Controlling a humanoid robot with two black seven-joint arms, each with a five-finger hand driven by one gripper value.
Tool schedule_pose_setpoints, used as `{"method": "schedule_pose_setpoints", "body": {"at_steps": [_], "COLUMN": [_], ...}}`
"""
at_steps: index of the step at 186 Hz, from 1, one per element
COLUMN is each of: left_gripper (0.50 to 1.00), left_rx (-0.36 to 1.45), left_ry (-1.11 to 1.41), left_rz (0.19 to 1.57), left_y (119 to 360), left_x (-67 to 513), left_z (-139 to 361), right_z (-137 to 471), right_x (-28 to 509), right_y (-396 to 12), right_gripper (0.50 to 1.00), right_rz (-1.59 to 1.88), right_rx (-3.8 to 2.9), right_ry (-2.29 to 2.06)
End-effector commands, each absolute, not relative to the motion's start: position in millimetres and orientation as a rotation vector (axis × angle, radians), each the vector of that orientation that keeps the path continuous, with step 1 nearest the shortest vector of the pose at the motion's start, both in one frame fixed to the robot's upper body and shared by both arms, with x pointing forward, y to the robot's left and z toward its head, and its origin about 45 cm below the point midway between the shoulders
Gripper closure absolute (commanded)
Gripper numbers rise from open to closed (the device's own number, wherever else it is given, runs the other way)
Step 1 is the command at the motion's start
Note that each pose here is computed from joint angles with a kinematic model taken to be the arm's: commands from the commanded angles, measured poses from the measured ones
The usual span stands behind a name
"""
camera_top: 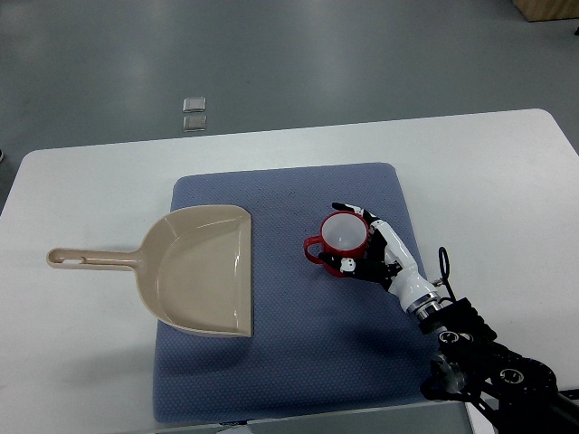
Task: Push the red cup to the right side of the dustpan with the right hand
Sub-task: 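Push the red mug with the right hand toward the dustpan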
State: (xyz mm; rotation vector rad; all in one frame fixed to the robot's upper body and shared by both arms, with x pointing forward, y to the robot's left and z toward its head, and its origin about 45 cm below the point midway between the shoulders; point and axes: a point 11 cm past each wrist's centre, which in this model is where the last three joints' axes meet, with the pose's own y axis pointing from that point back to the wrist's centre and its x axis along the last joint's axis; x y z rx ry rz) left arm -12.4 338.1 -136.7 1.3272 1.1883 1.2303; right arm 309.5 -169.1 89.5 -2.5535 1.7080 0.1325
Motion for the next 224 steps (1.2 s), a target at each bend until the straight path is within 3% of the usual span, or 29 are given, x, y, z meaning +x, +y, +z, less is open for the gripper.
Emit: {"method": "schedule_pose_setpoints", "body": {"at_steps": [1, 224], "left_gripper": [0.500, 0.500], "left_rx": [1.327, 1.327], "left_ry": [1.188, 1.188], "left_rz": [1.230, 1.230], "left_y": [338, 338], "left_x": [-12, -12], "left_z": [-137, -137], "right_z": [90, 83], "right_x": [309, 288], "right_y": [-164, -121], "right_gripper": [0.572, 0.572], "right_rz": [0.142, 0.191], "right_rx": [-2.549, -2.639], "right_ry": [1.699, 1.562]}}
